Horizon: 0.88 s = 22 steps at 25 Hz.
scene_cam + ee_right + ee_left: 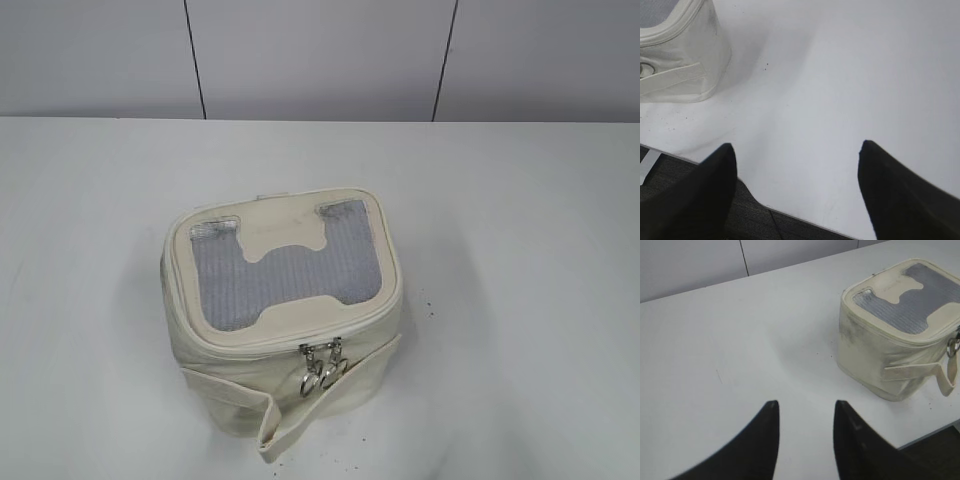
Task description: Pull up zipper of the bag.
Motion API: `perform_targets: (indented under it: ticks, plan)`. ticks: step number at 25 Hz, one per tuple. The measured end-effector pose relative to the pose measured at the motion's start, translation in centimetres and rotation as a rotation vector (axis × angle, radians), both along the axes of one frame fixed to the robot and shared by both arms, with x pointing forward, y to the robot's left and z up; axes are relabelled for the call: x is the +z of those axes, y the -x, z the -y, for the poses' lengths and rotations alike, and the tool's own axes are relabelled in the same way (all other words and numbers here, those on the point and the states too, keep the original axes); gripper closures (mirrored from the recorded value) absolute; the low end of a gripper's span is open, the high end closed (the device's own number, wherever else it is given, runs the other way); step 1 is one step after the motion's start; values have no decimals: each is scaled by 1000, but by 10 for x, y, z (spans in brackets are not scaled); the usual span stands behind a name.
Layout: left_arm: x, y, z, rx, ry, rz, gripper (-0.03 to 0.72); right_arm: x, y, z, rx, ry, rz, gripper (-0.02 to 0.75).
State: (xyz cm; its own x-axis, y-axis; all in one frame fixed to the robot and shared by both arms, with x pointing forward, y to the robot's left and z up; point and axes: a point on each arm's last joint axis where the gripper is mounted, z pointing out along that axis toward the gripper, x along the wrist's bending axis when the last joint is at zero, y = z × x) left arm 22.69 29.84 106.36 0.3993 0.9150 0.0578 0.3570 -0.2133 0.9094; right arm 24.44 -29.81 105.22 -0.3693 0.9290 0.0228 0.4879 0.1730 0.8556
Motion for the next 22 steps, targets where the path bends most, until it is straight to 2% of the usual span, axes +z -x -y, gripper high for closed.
perform_targets:
  ticks: [4,10,22]
  plan:
    - [0,0,1,92,1,0,403,0,0,1,-115,0,0,151]
    - [0,-1,4,300,2,0,403,0,2,2,-327,-4,16,151]
    - [0,-1,4,319,2,0,403,0,11,3,-357,-19,76,151]
